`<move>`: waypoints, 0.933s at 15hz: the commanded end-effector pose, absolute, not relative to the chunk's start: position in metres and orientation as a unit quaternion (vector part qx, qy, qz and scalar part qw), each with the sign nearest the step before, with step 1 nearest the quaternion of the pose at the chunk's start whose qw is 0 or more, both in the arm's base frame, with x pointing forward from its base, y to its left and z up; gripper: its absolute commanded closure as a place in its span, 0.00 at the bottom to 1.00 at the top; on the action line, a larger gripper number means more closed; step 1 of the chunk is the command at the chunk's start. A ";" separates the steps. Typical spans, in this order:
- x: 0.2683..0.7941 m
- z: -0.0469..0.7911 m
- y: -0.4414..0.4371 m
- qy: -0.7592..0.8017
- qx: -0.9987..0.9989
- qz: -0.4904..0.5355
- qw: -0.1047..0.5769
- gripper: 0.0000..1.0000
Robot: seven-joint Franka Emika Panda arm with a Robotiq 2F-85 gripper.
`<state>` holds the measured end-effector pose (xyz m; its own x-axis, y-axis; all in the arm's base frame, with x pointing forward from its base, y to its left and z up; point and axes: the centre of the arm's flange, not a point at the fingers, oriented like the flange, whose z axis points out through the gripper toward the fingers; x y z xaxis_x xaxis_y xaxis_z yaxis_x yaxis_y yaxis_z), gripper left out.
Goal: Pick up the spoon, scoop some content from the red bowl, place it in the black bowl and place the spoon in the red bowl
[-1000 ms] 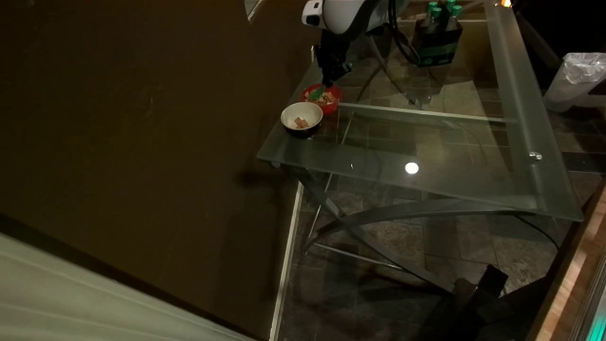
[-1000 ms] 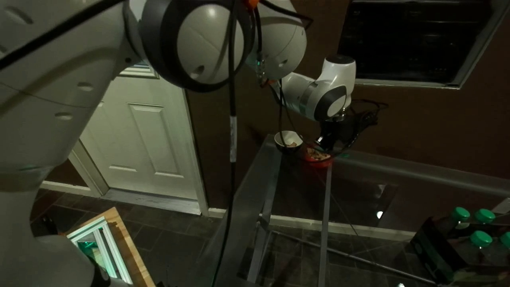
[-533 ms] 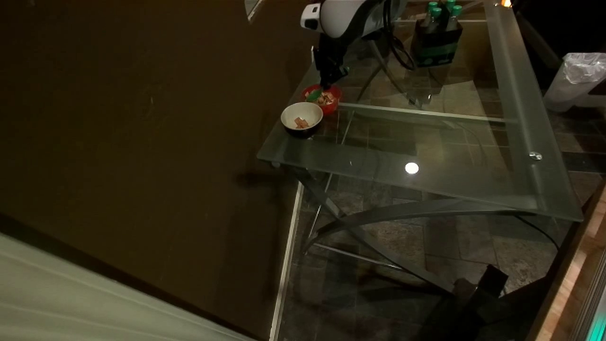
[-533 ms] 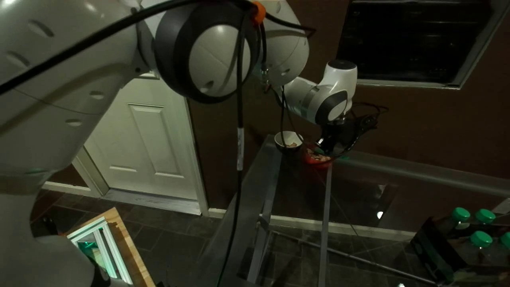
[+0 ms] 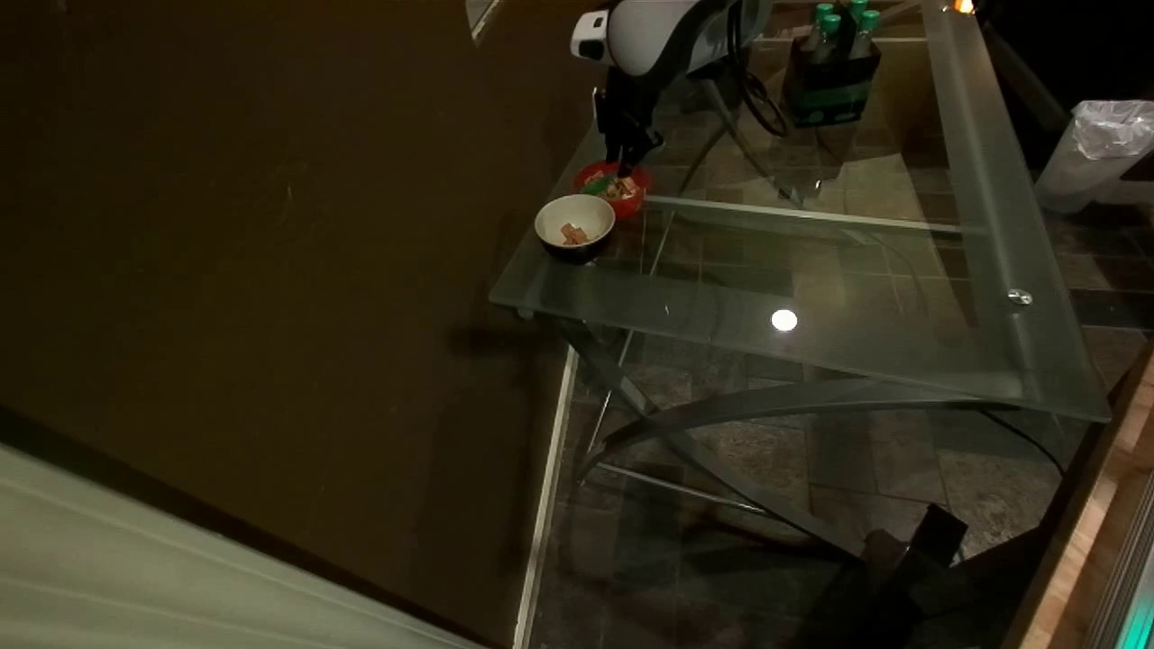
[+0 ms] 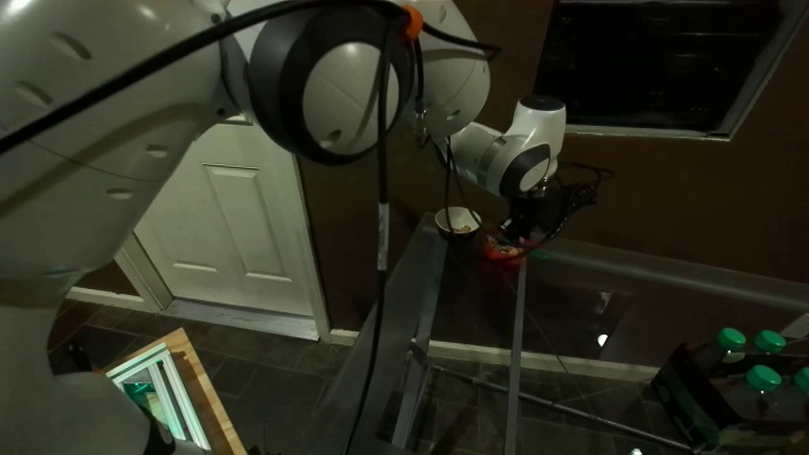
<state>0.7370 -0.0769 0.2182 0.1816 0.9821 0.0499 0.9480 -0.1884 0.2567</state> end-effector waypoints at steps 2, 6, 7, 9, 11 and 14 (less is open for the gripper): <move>0.728 0.252 -0.074 0.643 0.755 0.092 0.093 0.24; 0.708 0.294 -0.073 0.651 0.754 0.061 0.063 0.01; 0.700 0.304 -0.074 0.648 0.759 0.049 0.044 0.00; 0.686 0.322 -0.073 0.634 0.772 0.025 0.019 0.00; 0.667 0.336 -0.073 0.608 0.794 -0.006 -0.001 0.00; 0.642 0.350 -0.076 0.529 0.848 -0.023 0.015 0.00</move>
<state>0.6812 -0.0803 0.3342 0.3064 0.9514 -0.0300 0.9519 -0.3061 0.0116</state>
